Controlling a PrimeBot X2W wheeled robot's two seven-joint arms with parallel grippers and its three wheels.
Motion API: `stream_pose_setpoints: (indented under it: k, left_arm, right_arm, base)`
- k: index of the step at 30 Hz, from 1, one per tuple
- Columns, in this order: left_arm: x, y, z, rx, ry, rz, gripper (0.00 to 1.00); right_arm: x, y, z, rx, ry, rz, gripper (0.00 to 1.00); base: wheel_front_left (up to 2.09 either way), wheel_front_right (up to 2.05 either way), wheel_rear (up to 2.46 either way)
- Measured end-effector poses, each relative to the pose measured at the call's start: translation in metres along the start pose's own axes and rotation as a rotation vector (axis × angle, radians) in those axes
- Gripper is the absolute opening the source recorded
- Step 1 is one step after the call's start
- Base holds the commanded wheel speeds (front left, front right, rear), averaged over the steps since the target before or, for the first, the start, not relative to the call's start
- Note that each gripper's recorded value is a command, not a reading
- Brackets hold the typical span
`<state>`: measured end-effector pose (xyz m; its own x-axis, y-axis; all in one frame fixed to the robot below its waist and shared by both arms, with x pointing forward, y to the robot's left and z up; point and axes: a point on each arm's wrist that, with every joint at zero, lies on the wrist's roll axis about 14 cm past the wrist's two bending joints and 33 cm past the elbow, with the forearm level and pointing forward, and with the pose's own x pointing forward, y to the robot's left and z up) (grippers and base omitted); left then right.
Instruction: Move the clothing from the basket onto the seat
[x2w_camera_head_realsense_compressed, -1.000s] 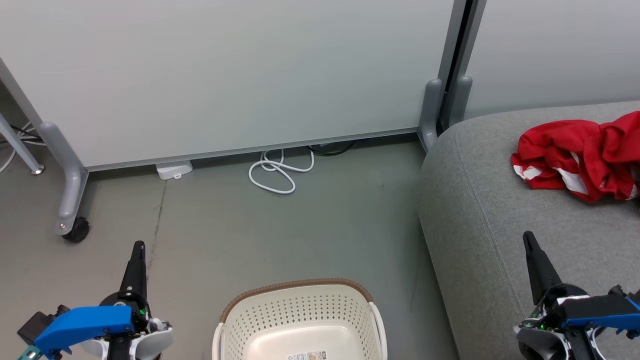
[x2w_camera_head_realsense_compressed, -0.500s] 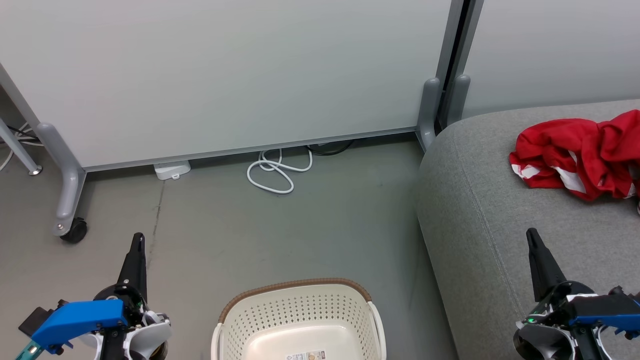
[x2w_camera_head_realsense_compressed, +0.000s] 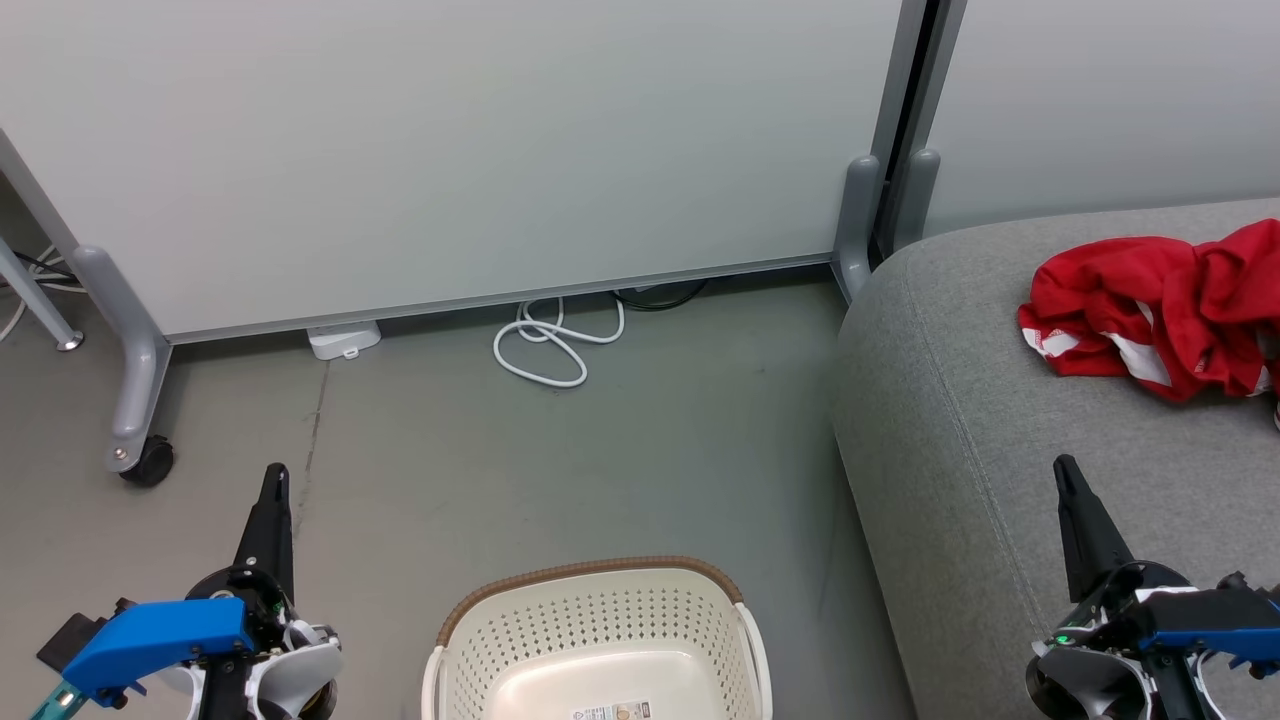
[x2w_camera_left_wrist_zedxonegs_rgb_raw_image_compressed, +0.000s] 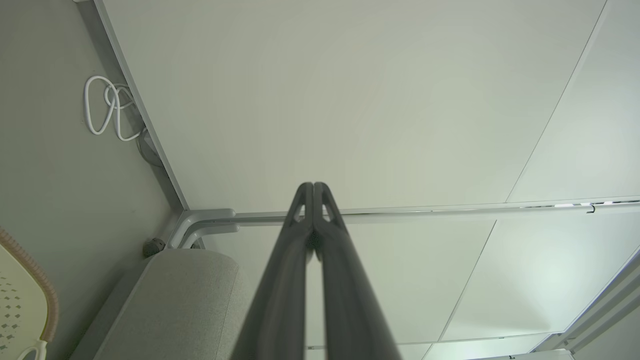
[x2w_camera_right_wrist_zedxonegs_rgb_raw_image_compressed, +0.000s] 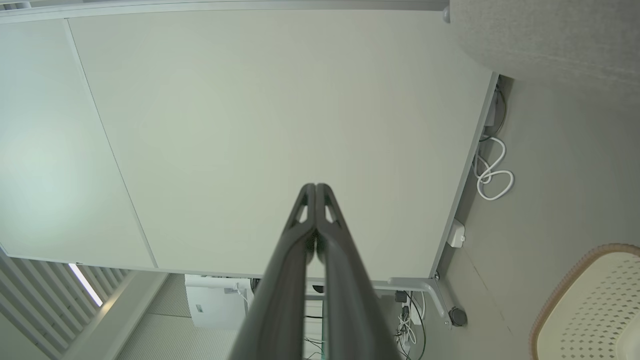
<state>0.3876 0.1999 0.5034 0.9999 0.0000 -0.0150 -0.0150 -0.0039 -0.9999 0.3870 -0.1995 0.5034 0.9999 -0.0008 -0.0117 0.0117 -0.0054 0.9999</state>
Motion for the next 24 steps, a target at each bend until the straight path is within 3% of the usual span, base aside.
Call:
stream_pose_setpoints:
  k: [24]
  left_arm:
    - [0.0000, 0.0000, 0.0000, 0.000, 0.000, 0.000, 0.00]
  right_arm:
    - [0.0003, 0.0005, 0.0000, 0.000, 0.000, 0.001, 0.00]
  base:
    - [0.00, 0.00, 0.00]
